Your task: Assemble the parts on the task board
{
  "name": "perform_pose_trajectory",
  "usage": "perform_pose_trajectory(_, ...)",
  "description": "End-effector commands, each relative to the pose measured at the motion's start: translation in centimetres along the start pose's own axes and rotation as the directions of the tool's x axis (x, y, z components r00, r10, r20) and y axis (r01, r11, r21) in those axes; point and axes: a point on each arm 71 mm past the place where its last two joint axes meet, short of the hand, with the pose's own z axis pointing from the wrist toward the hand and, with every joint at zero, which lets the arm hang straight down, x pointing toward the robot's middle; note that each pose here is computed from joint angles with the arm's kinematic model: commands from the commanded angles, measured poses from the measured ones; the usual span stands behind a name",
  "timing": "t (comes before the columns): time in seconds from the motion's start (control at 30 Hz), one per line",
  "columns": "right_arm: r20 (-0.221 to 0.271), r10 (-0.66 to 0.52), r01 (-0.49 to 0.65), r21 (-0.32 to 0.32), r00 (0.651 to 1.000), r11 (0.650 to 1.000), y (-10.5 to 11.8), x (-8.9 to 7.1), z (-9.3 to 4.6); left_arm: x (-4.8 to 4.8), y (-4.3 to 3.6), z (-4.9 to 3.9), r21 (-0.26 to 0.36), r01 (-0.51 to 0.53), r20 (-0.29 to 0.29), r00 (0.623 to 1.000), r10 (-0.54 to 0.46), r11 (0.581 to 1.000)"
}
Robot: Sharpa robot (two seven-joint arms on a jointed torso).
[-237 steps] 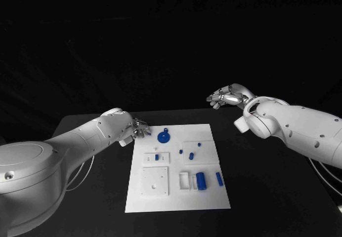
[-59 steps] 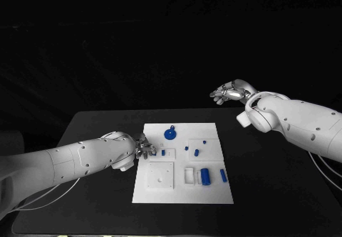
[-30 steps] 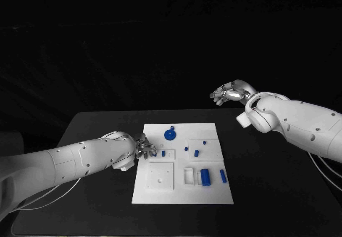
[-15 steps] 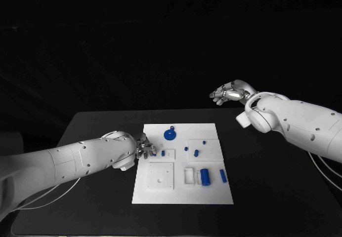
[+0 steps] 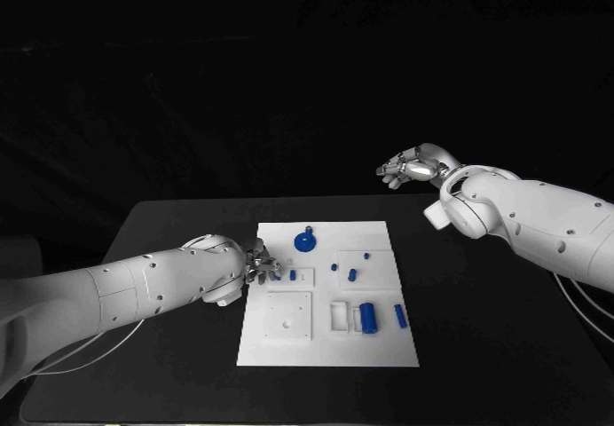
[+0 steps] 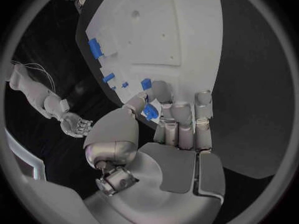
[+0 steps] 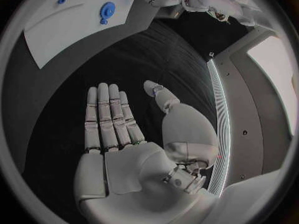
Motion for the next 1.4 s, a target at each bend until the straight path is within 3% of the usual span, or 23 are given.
perform_pose_trajectory(0.03,-0.015,-0.005,0.005,-0.012,1.0,1.0,0.11,0.15,-0.02,0.67,-0.14,0.09,0.006,-0.038,-0.024,0.999,0.038,0.999)
perform_pose_trajectory(0.27,-0.015,-0.005,0.005,-0.011,1.0,1.0,0.09,0.12,-0.04,0.5,0.18,0.17,-0.005,-0.044,-0.026,0.999,0.043,0.999)
perform_pose_trajectory(1.1,-0.016,-0.005,0.005,-0.012,1.0,1.0,0.16,0.21,-0.02,0.98,-0.24,0.19,-0.002,-0.042,-0.066,0.997,0.042,0.999)
perform_pose_trajectory(1.4,-0.016,-0.005,0.005,-0.012,1.0,1.0,0.17,0.22,-0.03,0.76,-0.01,0.46,-0.015,-0.039,-0.067,0.997,0.038,0.999)
